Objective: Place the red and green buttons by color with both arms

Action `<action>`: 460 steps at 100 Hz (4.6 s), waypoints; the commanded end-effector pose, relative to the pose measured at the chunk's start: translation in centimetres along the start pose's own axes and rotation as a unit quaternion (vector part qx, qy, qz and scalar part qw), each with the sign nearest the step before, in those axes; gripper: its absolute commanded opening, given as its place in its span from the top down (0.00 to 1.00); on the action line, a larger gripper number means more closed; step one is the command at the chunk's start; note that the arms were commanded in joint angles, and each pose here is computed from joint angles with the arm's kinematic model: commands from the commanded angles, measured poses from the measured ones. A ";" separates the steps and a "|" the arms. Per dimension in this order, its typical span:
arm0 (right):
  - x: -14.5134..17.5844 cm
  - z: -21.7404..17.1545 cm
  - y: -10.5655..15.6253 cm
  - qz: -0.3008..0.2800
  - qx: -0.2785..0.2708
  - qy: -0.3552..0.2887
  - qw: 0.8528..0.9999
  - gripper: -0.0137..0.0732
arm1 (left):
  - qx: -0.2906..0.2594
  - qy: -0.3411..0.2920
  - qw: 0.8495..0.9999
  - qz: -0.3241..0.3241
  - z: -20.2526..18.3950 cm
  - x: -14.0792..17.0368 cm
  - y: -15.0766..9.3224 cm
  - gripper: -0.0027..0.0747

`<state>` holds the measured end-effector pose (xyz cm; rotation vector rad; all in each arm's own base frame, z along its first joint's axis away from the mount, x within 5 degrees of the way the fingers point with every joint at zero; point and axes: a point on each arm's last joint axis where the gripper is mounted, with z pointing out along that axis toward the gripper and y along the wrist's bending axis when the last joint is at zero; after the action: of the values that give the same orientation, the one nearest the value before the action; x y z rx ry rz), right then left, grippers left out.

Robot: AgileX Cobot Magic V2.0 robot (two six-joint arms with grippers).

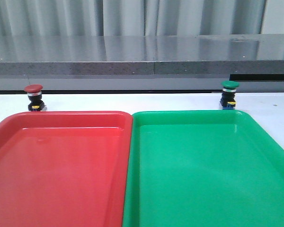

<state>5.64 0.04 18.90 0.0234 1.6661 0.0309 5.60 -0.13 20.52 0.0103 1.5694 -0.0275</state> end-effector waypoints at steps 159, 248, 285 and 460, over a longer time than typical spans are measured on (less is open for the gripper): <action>-1.4 -0.3 0.0 -0.005 0.001 -0.057 0.998 0.92 | 0.002 0.260 0.965 -0.043 14.7 -14.2 -0.5 0.06; -1.4 -0.3 0.0 -0.005 0.001 -0.057 0.998 0.92 | 0.035 0.311 0.949 -0.044 30.0 -12.9 -3.2 0.12; -1.4 -0.3 0.0 -0.005 0.001 -0.057 0.998 0.92 | 0.033 0.339 0.939 -0.042 36.2 -9.4 -3.7 0.13; -1.4 -0.3 0.0 -0.005 0.001 -0.057 0.998 0.92 | 0.046 0.380 0.924 -0.018 39.5 -3.2 -5.5 0.66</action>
<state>5.64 0.04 18.90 0.0234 1.6661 0.0309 44.77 -6.36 20.16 0.0743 2.4817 -0.1247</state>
